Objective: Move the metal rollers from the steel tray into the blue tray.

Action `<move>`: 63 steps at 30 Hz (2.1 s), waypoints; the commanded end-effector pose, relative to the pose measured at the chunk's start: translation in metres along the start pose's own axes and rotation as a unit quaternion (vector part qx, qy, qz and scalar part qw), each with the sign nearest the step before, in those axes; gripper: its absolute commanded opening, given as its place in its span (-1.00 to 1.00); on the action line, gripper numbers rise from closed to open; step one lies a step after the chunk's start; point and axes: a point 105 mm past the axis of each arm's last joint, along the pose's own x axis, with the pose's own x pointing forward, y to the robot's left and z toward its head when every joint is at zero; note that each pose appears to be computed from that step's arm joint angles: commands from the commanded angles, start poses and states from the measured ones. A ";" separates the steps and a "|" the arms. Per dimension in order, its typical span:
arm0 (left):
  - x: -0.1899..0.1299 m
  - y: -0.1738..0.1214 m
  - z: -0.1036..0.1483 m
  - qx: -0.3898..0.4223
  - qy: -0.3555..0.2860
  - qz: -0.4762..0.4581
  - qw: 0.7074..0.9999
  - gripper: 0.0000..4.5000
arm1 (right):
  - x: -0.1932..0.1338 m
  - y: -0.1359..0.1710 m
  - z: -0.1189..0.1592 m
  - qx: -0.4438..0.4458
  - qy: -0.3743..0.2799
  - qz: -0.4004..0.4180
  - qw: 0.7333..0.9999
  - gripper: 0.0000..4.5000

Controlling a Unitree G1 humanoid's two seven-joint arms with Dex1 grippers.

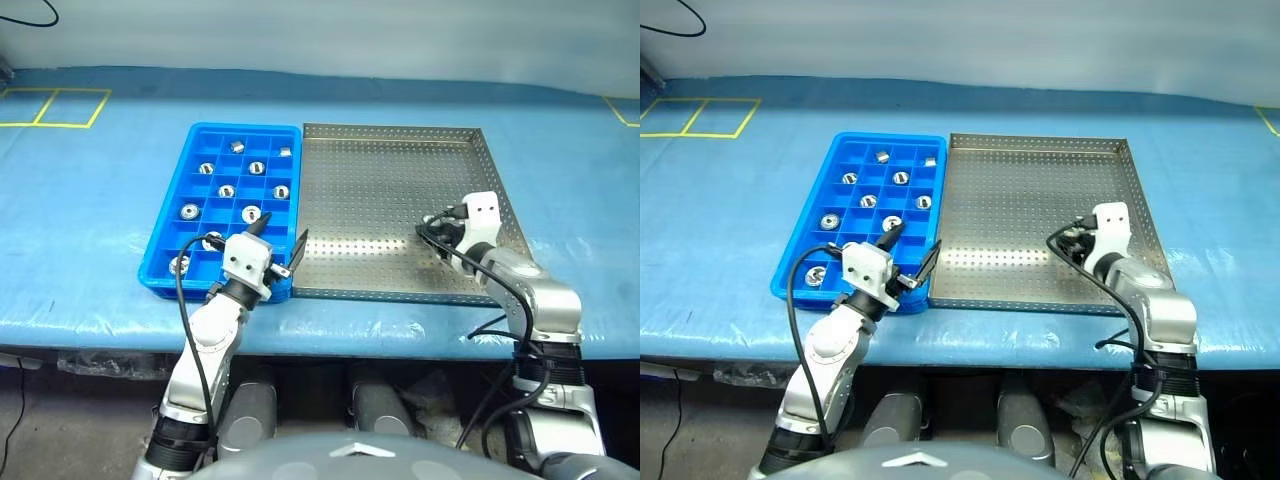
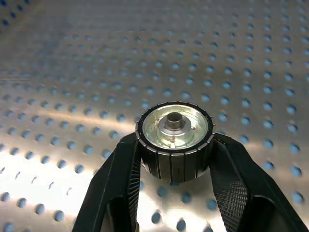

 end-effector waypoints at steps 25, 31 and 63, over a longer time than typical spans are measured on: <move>-0.068 0.030 0.025 0.041 -0.004 0.166 0.985 0.65 | 0.034 0.182 0.019 -0.124 0.014 0.451 0.884 -0.23; -0.068 0.032 0.026 0.045 -0.005 0.164 0.985 0.65 | 0.040 0.171 0.001 -0.163 0.051 0.427 0.888 -0.23; -0.046 0.021 0.024 0.033 -0.016 0.108 0.994 0.65 | 0.012 0.099 -0.011 -0.229 0.110 0.340 0.905 0.53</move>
